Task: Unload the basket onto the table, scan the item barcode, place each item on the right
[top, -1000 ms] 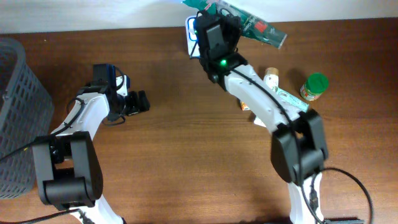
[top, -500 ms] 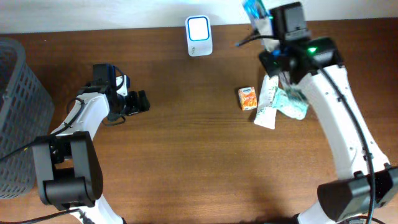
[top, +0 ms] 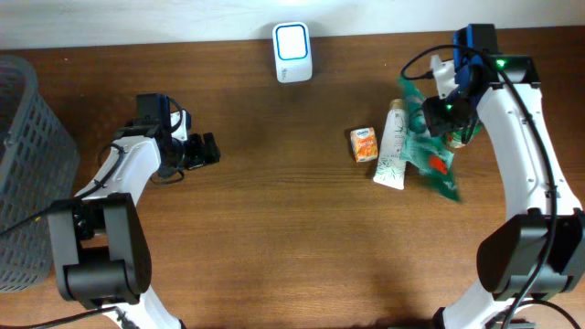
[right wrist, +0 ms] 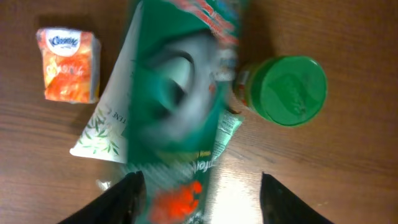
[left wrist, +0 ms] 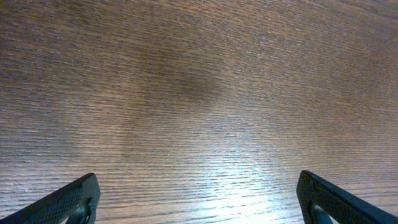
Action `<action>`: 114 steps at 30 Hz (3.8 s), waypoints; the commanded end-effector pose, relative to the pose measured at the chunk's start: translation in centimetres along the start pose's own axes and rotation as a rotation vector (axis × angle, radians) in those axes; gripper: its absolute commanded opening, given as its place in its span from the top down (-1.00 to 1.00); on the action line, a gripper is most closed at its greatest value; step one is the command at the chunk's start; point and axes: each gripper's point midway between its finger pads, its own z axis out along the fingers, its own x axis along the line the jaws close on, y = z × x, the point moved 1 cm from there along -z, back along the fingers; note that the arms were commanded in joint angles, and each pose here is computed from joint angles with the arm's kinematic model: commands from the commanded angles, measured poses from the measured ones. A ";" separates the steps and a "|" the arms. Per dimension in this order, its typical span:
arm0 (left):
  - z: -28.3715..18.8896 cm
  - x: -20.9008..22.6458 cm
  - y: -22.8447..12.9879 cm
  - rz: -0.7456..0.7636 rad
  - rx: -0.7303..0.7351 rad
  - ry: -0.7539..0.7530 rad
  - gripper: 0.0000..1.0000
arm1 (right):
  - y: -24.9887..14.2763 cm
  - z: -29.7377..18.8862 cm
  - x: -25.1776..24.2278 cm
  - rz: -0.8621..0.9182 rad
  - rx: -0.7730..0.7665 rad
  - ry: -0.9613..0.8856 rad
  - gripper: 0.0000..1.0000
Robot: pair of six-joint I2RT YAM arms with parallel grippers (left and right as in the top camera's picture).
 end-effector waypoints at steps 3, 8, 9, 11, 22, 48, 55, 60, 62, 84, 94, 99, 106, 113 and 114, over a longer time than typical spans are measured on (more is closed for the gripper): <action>-1.5 -0.4 1.2 0.015 -0.050 -0.001 -0.98 | 0.9 -1.8 0.0 0.034 -0.055 0.007 -0.41; -1.5 -0.4 1.2 0.015 -0.050 -0.001 -0.98 | 1.7 -8.4 -0.2 0.087 -0.201 -0.013 -0.49; -1.5 -0.4 1.2 0.015 -0.050 -0.001 -0.98 | 1.5 -10.2 -0.2 0.098 -0.238 -0.014 -0.50; -1.5 -0.4 1.2 0.015 -0.050 -0.001 -0.98 | 1.0 -13.0 0.2 0.098 -0.302 0.008 -0.74; -1.5 -0.4 1.2 0.015 -0.050 -0.001 -0.99 | -5.7 -25.9 3.1 0.066 -0.621 0.095 -0.97; -1.5 -0.4 1.2 0.015 -0.050 -0.001 -0.99 | -8.2 -19.5 3.3 0.082 -1.191 -0.050 -0.97; -1.5 -0.4 1.2 0.015 -0.050 -0.001 -0.98 | -12.3 -13.7 4.7 0.074 -1.373 -0.093 -0.97; -1.5 -0.4 1.2 0.015 -0.050 -0.001 -0.98 | -13.9 -10.8 5.4 0.070 -1.450 -0.108 -0.97; -1.5 -0.4 1.2 0.015 -0.050 -0.001 -0.98 | -14.4 -9.2 5.6 0.074 -1.456 -0.105 -0.97; -1.5 -0.4 1.2 0.015 -0.050 -0.001 -0.98 | -15.6 -2.8 6.7 0.118 -1.235 -0.011 -0.97; -1.5 -0.1 1.1 0.014 -0.046 0.015 -0.98 | -15.6 -2.8 6.7 0.118 -1.235 -0.011 -0.97; -4.0 1.0 2.5 0.024 -0.137 0.122 -0.99 | -15.6 -2.8 6.7 0.118 -1.235 -0.011 -0.97; -12.2 -5.4 7.0 0.311 -0.490 0.057 -0.98 | -15.6 -2.8 6.7 0.118 -1.235 -0.011 -0.97; -18.7 -7.6 6.8 0.405 -0.767 0.026 -0.98 | -15.6 -2.8 6.7 0.118 -1.235 -0.011 -0.97; -19.3 -7.5 6.4 0.411 -0.804 0.025 -0.98 | -15.6 -2.8 6.7 0.118 -1.235 -0.011 -0.97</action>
